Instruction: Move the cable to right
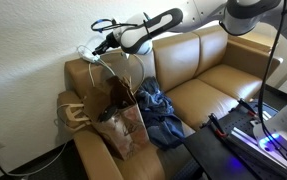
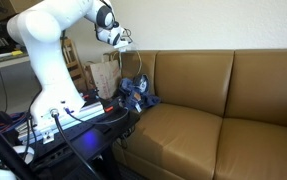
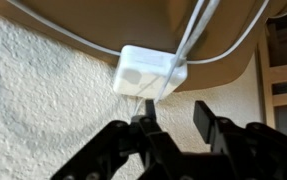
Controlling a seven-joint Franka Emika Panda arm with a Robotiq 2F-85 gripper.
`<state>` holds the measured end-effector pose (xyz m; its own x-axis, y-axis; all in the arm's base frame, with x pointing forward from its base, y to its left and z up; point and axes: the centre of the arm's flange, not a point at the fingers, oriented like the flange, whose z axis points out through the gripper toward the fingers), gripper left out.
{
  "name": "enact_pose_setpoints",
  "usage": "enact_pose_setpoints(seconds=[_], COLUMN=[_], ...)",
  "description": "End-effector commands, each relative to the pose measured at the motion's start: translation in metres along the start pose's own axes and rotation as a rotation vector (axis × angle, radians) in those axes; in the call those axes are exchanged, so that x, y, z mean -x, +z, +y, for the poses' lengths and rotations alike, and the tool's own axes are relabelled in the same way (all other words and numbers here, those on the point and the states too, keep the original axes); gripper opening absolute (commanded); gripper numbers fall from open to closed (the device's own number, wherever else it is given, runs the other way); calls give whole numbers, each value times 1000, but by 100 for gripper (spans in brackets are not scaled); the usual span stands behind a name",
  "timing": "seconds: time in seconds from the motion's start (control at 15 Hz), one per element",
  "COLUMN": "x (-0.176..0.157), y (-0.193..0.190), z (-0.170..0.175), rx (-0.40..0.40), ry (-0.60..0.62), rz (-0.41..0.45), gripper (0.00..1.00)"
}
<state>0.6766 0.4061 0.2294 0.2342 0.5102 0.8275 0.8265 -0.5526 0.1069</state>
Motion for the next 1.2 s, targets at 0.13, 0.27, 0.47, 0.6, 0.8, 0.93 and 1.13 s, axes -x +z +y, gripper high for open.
enact_pose_setpoints(seconds=[0.13, 0.27, 0.47, 0.6, 0.8, 0.93, 1.13], x=[6, 3, 9, 13, 10, 5, -1], y=[-14, 0, 6, 12, 15, 15, 15], z=[-4, -1, -1, -6, -17, -23, -29], rx=[-7, -3, -2, -14, -20, -22, -7], ry=[-33, -12, -12, -20, -46, -62, -98], rz=[-15, -6, -25, -30, -30, -33, -39], gripper=[89, 78, 100, 100, 100, 100, 74])
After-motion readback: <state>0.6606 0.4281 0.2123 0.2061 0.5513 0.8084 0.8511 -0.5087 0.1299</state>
